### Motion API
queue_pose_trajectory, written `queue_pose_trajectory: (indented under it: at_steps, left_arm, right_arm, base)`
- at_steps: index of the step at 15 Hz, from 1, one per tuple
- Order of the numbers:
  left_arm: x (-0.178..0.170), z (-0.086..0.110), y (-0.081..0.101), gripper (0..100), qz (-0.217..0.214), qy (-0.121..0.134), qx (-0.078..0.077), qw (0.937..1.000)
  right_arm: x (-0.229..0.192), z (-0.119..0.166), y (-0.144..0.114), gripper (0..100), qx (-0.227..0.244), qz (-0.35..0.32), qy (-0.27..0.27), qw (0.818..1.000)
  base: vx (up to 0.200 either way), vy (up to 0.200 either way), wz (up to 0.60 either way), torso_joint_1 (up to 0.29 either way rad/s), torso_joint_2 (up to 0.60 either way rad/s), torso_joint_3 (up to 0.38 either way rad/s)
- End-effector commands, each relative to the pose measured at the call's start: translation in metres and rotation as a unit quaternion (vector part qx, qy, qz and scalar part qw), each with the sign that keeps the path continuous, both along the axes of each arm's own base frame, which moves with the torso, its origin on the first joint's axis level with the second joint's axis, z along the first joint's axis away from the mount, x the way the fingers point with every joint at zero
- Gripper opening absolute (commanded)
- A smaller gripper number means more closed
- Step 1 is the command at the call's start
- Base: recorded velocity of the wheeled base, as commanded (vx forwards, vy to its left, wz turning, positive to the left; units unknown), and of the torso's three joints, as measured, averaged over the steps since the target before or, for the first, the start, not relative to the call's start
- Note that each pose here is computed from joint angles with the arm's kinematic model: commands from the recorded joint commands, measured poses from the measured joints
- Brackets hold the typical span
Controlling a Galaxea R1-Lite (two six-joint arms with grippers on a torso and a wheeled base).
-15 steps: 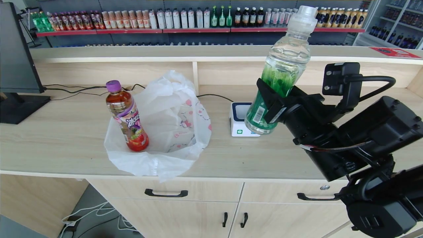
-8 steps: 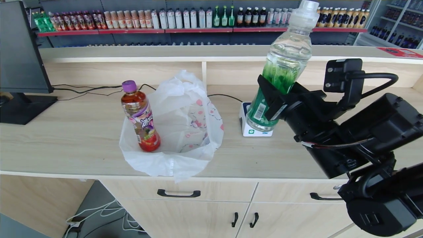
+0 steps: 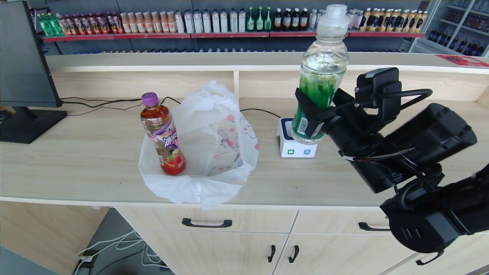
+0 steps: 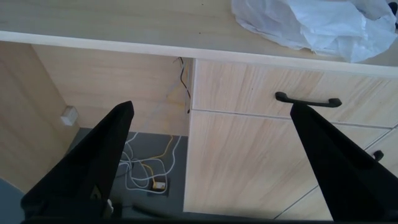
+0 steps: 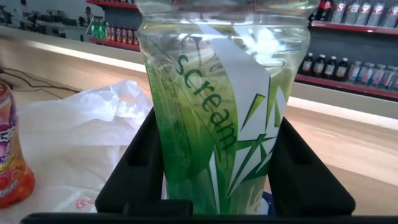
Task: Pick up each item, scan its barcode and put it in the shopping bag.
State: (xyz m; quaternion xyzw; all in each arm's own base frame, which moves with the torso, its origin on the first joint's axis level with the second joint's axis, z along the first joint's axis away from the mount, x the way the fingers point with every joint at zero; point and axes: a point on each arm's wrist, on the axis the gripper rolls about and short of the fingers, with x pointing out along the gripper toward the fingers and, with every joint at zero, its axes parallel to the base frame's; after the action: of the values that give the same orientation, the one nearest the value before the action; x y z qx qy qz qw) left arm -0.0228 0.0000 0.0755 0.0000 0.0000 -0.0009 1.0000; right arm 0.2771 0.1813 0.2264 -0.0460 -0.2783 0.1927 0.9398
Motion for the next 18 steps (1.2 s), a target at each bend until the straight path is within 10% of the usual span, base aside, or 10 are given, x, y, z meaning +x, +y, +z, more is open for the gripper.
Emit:
queue_pose_trajectory:
  at_steps: [1, 18]
  left_arm:
    - [0.0, 0.0, 0.0, 100, 0.0, 0.0, 0.0, 1.0]
    - [0.0, 0.001, 0.0, 100, 0.001, -0.005, 0.0, 1.0]
  right_arm:
    - [0.016, -0.003, 0.004, 0, -0.008, 0.0, -0.01, 1.0]
    - [0.085, -0.01, -0.004, 0, -0.219, 0.012, -0.202, 0.955]
  base:
    - [0.0, 0.0, 0.0, 0.0, 0.0, 0.0]
    - [0.0, 0.0, 0.0, 0.0, 0.0, 0.0]
